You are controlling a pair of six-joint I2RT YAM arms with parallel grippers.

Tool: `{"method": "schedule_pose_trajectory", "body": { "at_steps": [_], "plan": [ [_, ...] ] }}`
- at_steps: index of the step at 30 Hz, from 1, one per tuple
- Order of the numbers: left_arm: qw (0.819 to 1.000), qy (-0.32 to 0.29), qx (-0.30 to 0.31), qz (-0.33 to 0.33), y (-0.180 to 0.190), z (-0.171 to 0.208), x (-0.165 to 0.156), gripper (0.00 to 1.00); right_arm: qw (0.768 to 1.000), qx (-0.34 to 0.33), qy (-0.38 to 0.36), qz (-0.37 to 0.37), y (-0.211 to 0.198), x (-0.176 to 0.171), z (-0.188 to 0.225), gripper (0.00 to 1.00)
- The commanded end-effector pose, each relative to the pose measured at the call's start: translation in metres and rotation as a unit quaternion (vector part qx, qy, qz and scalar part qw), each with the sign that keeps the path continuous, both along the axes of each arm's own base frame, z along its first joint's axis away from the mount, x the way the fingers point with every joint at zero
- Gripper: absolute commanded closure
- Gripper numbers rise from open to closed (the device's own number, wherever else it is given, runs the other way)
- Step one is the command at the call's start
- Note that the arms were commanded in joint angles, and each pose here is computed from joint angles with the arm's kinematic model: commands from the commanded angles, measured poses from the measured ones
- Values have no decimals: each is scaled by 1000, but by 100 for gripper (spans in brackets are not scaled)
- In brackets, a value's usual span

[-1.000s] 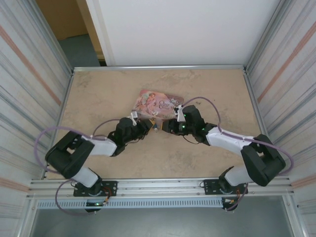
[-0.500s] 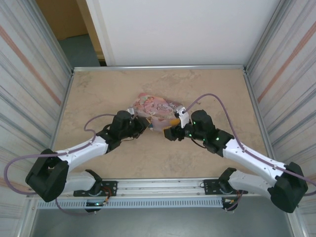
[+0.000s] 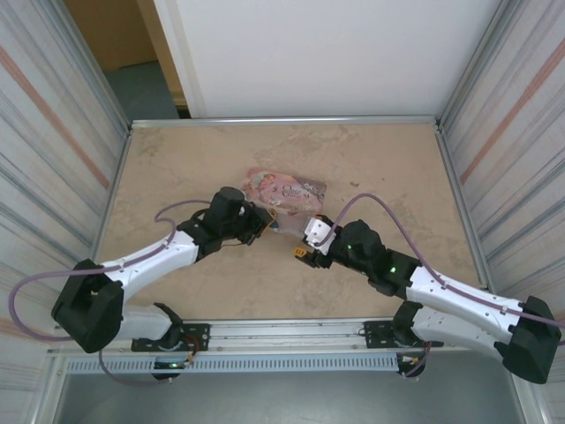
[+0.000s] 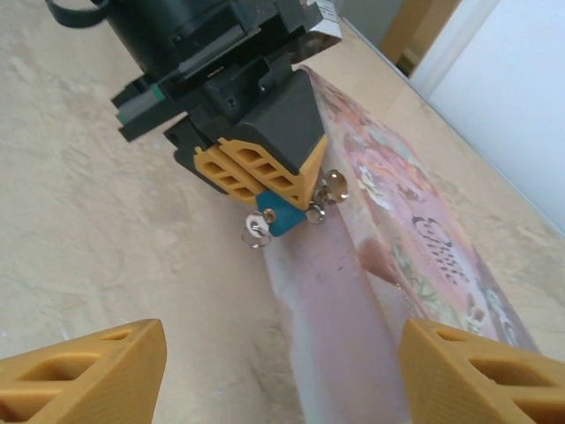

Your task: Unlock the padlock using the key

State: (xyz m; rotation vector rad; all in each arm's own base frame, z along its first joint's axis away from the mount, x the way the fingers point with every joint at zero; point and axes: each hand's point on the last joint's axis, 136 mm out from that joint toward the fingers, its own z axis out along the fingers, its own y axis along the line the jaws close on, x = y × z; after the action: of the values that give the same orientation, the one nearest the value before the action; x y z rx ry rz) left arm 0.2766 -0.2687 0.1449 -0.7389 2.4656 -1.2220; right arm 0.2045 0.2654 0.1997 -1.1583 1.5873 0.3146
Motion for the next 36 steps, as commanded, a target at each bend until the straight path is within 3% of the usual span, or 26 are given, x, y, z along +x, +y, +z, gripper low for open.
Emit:
{"method": "schedule_pose_trajectory", "body": {
  "at_steps": [1,16,36],
  "plan": [
    [1000,15,-16,-2,-11,17,0,100,998,-46,-50,-12,-1,8,1,36],
    [997,71,-4,9,-16,6,-7,100,992,-88,-93,-3,36,19,-10,64],
    [997,78,-12,7,-19,3,-8,100,991,-105,-76,20,60,20,-33,70]
  ]
}}
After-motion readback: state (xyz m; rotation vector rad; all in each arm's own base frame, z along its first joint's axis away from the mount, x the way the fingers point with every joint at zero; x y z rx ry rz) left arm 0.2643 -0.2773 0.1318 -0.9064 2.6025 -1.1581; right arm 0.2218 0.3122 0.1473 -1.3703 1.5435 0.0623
